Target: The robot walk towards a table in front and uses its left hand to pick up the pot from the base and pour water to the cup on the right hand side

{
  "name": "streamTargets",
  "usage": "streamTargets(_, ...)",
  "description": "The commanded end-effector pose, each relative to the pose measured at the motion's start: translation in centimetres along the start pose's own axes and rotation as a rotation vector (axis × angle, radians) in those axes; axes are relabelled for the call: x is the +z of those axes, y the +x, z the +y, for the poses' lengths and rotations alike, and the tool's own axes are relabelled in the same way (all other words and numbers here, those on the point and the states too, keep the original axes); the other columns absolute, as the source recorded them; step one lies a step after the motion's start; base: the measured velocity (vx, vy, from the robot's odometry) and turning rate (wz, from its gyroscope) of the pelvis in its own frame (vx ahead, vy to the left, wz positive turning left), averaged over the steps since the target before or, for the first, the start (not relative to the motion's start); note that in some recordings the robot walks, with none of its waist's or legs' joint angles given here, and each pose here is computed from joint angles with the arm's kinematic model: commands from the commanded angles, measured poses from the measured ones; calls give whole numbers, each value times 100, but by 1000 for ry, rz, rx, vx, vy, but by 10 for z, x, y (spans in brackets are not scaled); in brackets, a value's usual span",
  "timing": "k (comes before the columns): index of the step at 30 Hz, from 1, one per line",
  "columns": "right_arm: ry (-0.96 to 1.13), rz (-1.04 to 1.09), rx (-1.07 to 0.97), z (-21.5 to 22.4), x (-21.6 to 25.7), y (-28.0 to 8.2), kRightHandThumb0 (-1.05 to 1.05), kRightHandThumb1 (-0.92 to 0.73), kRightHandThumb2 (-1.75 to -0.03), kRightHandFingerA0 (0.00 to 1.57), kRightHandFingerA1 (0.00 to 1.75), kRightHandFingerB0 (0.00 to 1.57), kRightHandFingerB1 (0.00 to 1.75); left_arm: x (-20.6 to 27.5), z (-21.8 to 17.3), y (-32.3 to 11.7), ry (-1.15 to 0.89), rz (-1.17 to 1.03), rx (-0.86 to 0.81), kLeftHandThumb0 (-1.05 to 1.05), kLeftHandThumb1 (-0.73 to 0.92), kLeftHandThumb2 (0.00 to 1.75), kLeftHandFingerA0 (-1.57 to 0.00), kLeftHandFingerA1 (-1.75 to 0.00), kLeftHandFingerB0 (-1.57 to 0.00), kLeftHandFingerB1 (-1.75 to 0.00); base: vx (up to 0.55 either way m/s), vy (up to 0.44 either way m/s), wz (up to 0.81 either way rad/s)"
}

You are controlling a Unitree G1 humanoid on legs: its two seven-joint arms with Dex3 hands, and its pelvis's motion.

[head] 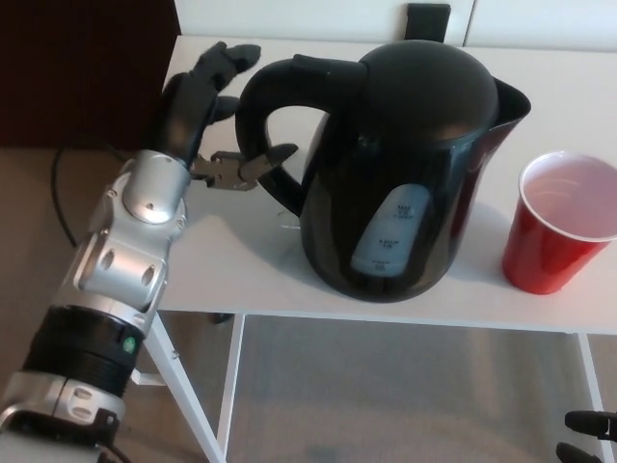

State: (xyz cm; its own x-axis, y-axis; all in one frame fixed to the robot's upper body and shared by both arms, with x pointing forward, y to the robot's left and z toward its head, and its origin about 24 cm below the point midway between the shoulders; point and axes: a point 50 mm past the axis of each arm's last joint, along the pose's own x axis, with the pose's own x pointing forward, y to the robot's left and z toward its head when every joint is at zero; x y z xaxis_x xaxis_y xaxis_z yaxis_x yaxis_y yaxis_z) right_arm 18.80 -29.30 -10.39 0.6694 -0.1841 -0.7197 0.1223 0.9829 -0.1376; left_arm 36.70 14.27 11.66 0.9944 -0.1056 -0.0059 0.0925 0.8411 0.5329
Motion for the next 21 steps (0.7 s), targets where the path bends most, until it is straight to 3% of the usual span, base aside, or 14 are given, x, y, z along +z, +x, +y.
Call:
streamTargets(1, -19, 2, -24, -5, 3, 0, -48, -27, -54, 95, 78, 76, 65, 9, 12, 2, 27, -53, 51, -53, 47, 55, -40, -38, -27, -31, 0, 0, 0)
streamTargets(6, -19, 3, -17, -5, 3, 0, -49, -28, -55, 91, 80, 71, 65, 11, 12, 5, 16, -62, 56, -44, 47, 54, -41, -39, -28, -31, 0, 0, 0)
streamTargets(7, -21, 1, -17, -5, 3, 0, -52, -16, -75, 87, 84, 65, 69, 13, 11, 7, 12, -66, 54, -44, 47, 54, -41, -39, -27, -31, 0, 0, 0)
streamTargets(8, -22, 0, -18, -5, 3, 0, -52, -16, -75, 87, 84, 65, 69, 14, 11, 7, 11, -67, 54, -44, 47, 54, -41, -39, -27, -31, 0, 0, 0)
streamTargets(9, -12, -3, -17, -5, 3, 0, -48, -27, -55, 88, 83, 71, 66, 15, 9, 8, 19, -72, 53, -48, 46, 54, -41, -39, -27, -31, 0, 0, 0)
streamTargets(12, -4, -3, -20, -4, 4, 0, -49, -27, -56, 90, 82, 72, 65, 16, 10, 9, 25, -72, 55, -49, 46, 54, -41, -38, -29, -31, 0, 0, 0)
streamTargets(13, -1, -4, -18, -4, 4, 1, -46, -28, -56, 89, 82, 71, 66, 17, 8, 10, 19, -72, 53, -57, 40, 69, -37, -47, -24, -39, 0, 0, 0)
streamTargets(20, -2, -14, -8, -4, 6, 1, -48, -28, -55, 84, 82, 74, 65, 20, 1, 15, 18, -61, 41, -57, 39, 68, -38, -46, -26, -39, 0, 0, 0)
streamTargets(21, 1, -21, -7, -4, 7, 1, -56, -20, -74, 81, 83, 72, 71, 20, 0, 16, 17, -58, 41, -50, 45, 54, -41, -39, -28, -31, 0, 0, 0)
